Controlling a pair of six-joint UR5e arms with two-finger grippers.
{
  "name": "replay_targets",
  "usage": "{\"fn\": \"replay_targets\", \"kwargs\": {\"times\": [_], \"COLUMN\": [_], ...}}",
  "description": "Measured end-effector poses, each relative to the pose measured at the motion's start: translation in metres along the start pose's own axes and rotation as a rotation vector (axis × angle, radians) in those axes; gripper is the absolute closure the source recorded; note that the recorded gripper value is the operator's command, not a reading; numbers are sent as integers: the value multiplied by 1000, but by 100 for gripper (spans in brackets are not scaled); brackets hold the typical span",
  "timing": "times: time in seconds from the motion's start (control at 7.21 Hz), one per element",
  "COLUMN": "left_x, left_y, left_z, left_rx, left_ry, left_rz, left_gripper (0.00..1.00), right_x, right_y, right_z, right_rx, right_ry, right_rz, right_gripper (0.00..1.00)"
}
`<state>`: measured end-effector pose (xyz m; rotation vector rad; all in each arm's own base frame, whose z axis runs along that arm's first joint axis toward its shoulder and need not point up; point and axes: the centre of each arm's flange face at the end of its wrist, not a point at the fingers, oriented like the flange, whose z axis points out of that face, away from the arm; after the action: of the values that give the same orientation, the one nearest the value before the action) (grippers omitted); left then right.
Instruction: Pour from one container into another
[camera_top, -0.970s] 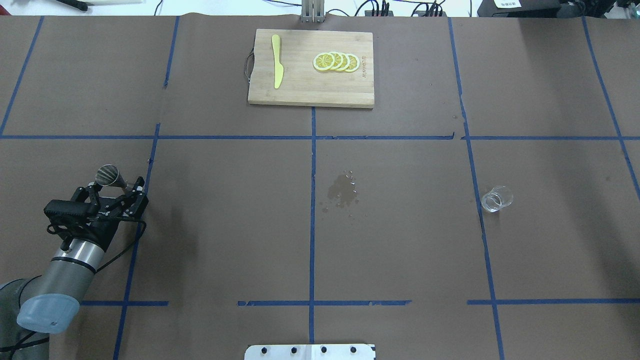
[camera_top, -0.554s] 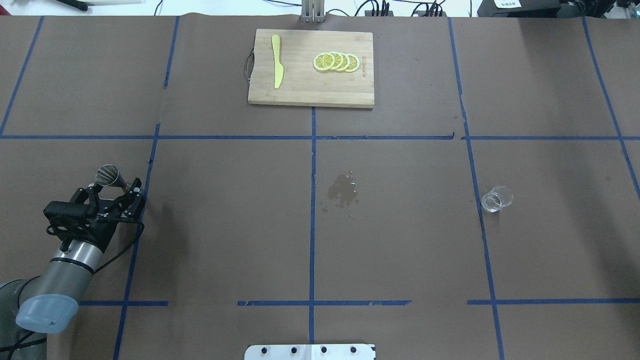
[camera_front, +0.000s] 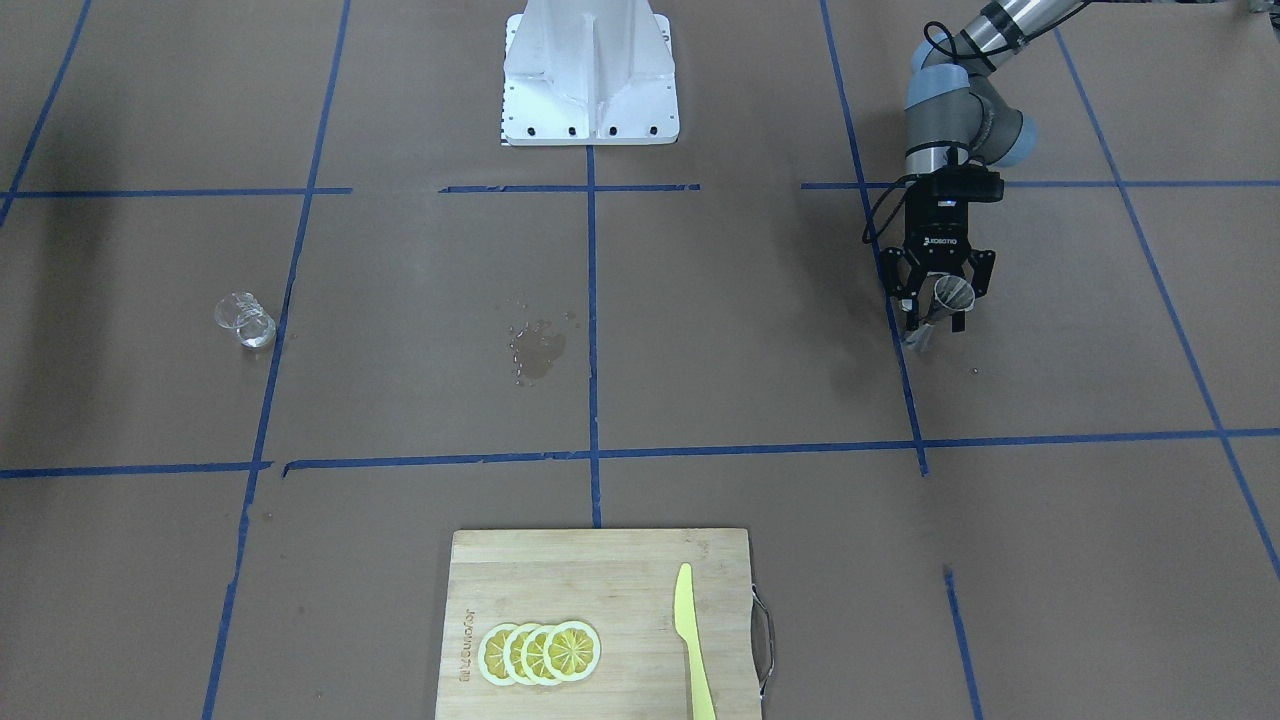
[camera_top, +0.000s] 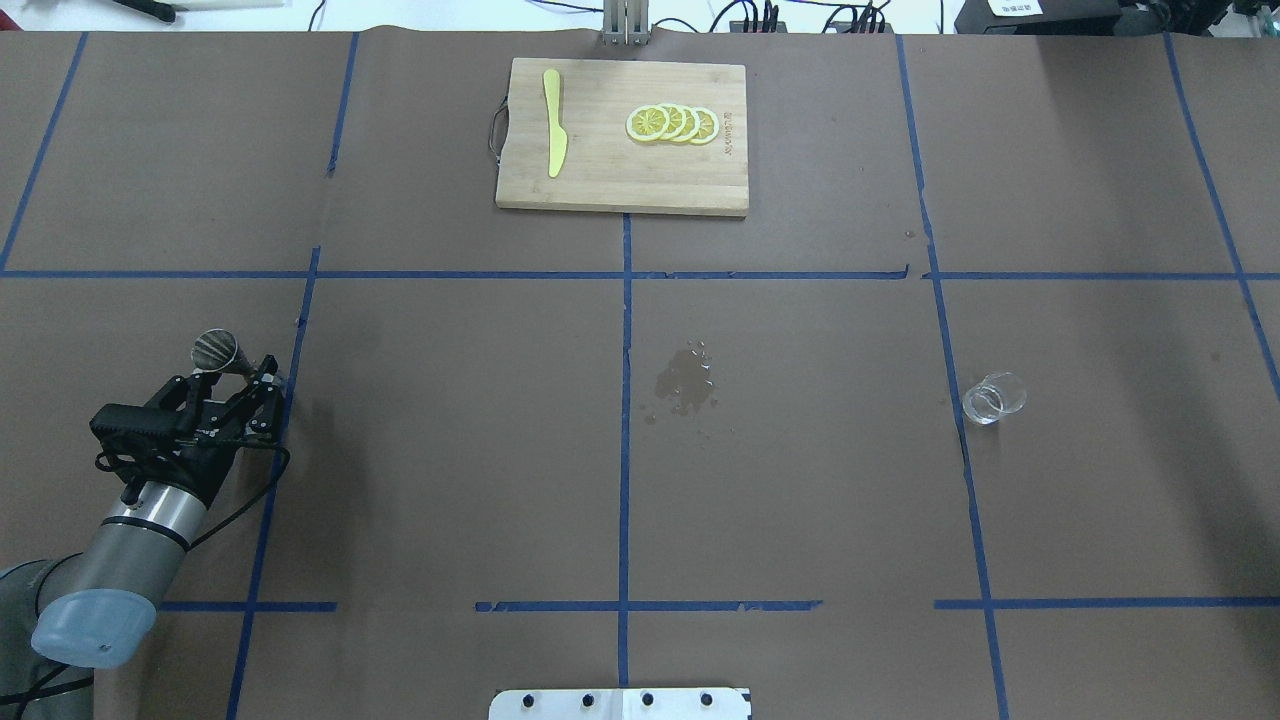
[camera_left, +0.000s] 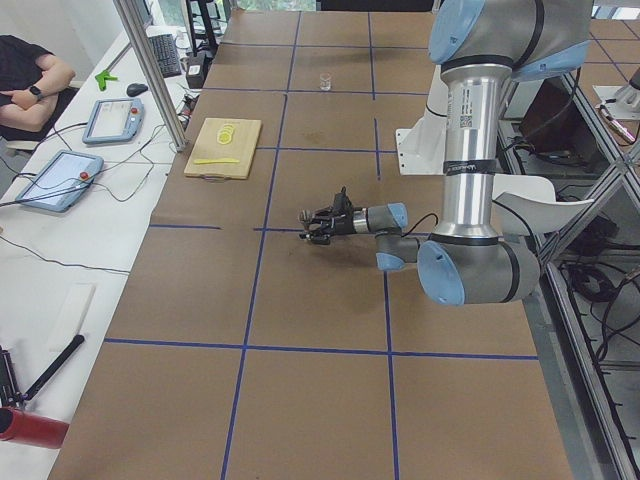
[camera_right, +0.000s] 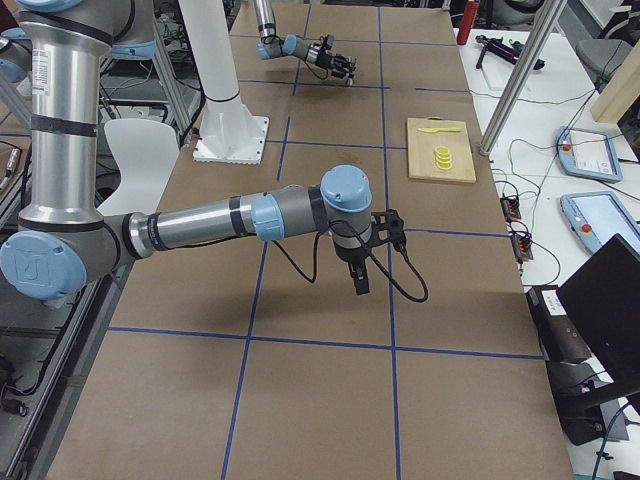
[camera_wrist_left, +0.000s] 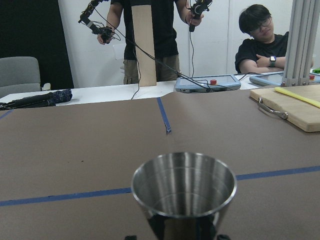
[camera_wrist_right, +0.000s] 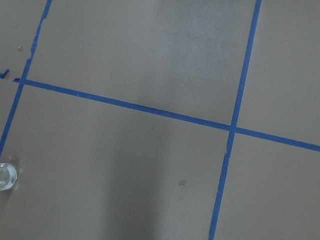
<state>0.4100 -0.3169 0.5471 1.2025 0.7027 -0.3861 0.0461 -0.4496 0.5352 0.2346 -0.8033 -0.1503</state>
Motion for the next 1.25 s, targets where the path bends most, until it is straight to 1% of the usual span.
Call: {"fn": "replay_targets", "kwargs": {"times": [0.55, 0.83, 0.97, 1.11, 1.25], "left_x": [0, 1, 2, 2, 2], "left_y": [0, 1, 1, 1, 1], "left_z": [-2, -3, -3, -4, -4], "left_rx": [2, 0, -1, -1, -2], "left_ry": [10, 14, 15, 16, 16], "left_rz": [-28, -32, -33, -35, -38], "left_gripper": [43, 48, 55, 67, 86], "right_x": [0, 0, 0, 1, 1], "right_y": [0, 0, 0, 0, 0], "right_z": [-1, -1, 0, 0, 0], "right_rx": [1, 2, 1, 1, 1], "right_ry": [0, 0, 0, 0, 0], "right_rz": [0, 0, 0, 1, 1], "right_gripper": [0, 0, 0, 0, 0]}}
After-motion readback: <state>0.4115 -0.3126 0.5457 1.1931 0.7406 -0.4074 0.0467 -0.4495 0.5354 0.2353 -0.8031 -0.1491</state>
